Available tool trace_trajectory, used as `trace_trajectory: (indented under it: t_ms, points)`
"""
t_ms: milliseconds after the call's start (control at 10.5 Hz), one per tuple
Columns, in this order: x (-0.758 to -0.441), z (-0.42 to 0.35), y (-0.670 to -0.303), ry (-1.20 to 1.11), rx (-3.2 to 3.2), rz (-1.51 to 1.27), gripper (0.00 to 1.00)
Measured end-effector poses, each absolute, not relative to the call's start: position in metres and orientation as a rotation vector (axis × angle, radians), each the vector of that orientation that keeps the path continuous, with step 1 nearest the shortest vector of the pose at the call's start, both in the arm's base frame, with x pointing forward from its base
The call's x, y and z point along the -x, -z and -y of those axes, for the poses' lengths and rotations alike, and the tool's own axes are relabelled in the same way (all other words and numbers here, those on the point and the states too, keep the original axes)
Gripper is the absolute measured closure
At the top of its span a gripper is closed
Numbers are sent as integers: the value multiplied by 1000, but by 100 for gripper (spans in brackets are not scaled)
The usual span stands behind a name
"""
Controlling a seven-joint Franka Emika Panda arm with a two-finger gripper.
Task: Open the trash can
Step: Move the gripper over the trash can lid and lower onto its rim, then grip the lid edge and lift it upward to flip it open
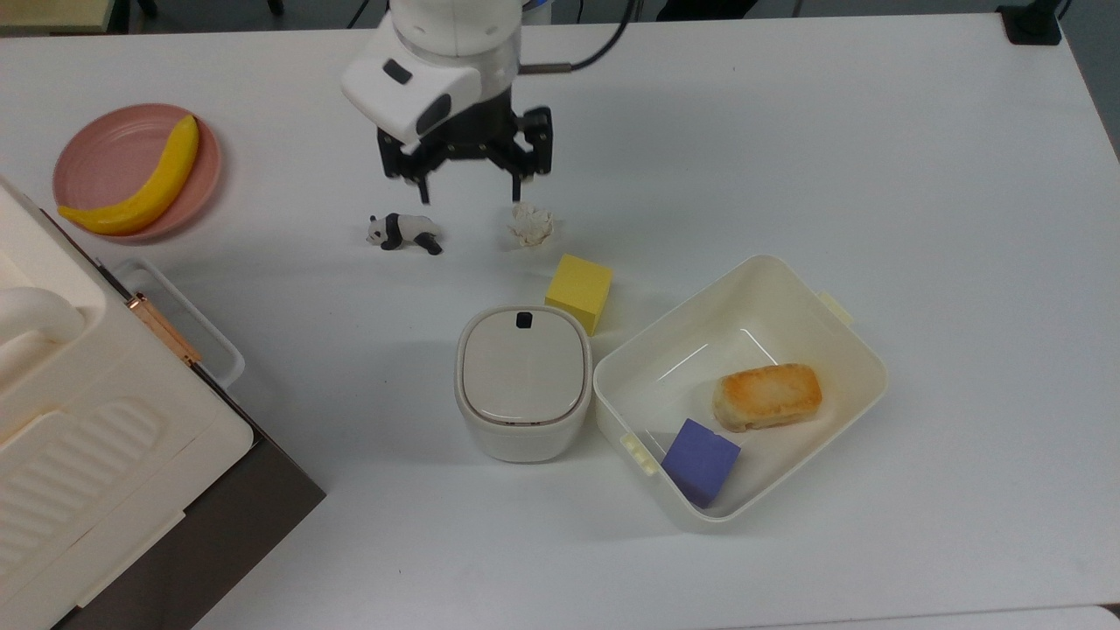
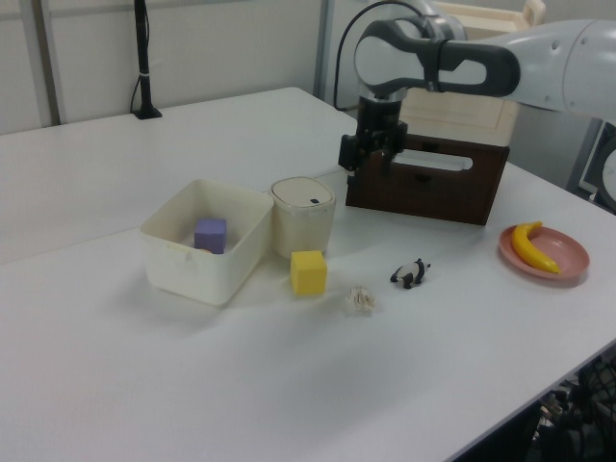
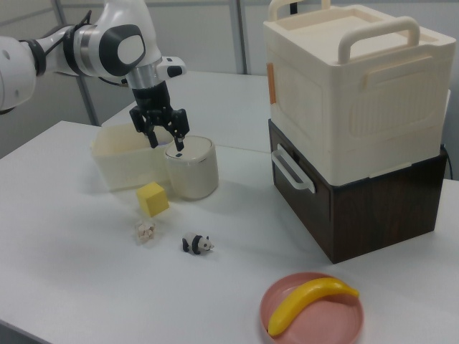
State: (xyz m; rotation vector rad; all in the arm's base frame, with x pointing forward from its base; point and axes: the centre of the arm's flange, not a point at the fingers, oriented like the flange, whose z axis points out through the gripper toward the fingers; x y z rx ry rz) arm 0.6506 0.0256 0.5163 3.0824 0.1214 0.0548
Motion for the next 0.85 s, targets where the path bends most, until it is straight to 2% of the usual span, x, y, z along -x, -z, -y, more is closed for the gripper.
trace_trajectory:
  t_ms: [475, 569, 854]
  points:
    - [-689, -40, -497, -378, -3068, -152, 94]
    - [-695, -44, -489, -410, -3065, -162, 99]
    - [-707, -75, -451, -416, -3064, -206, 99]
